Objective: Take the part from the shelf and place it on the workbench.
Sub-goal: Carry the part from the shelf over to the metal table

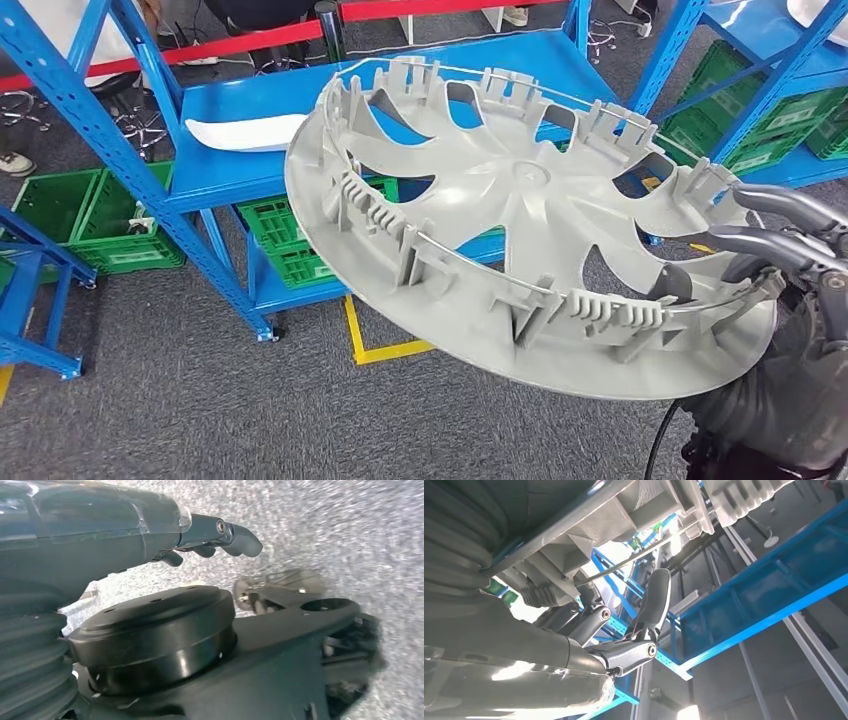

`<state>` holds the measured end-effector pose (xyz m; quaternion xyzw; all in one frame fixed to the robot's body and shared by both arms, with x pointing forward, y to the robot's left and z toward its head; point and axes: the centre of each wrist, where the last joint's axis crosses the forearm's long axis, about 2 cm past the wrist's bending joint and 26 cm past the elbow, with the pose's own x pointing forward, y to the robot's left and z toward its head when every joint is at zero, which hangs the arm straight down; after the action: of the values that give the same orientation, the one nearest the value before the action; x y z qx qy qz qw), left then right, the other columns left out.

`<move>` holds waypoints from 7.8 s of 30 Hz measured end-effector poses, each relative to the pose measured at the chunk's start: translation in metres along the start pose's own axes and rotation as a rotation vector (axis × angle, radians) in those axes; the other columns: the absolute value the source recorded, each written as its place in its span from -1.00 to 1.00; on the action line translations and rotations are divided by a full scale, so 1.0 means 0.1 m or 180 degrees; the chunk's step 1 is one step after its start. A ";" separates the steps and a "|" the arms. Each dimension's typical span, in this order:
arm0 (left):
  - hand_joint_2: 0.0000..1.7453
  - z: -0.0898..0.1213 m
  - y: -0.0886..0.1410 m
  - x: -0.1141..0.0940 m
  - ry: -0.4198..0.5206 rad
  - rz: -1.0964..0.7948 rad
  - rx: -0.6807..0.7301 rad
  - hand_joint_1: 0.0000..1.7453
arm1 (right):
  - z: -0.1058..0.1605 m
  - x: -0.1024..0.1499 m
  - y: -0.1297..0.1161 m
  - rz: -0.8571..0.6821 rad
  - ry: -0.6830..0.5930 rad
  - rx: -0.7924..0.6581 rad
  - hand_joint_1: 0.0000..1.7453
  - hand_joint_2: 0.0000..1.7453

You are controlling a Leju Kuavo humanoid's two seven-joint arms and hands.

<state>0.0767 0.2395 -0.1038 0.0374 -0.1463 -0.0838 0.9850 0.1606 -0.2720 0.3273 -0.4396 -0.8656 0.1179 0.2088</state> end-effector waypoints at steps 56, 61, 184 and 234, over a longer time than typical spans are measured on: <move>1.00 0.01 -0.04 0.00 0.0011 0.0018 0.0032 -1.00 | -0.05 -0.02 0.01 -0.0115 0.0045 -0.0051 1.00 1.00; 1.00 0.01 -0.03 0.00 0.0011 0.0019 0.0034 -1.00 | -0.06 -0.02 0.02 -0.0096 0.0037 -0.0046 1.00 1.00; 1.00 0.02 -0.09 0.02 0.0017 0.0054 0.0000 -1.00 | -0.10 -0.02 0.11 -0.0047 -0.0019 0.0007 1.00 1.00; 1.00 0.00 0.01 0.00 0.0093 -0.0079 0.0027 -1.00 | 0.13 0.04 0.12 -0.0176 -0.0178 0.0027 1.00 1.00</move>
<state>0.0772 0.2401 -0.1037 0.0446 -0.1318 -0.0949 0.9857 0.1612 -0.2618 0.3126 -0.4113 -0.8823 0.1280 0.1896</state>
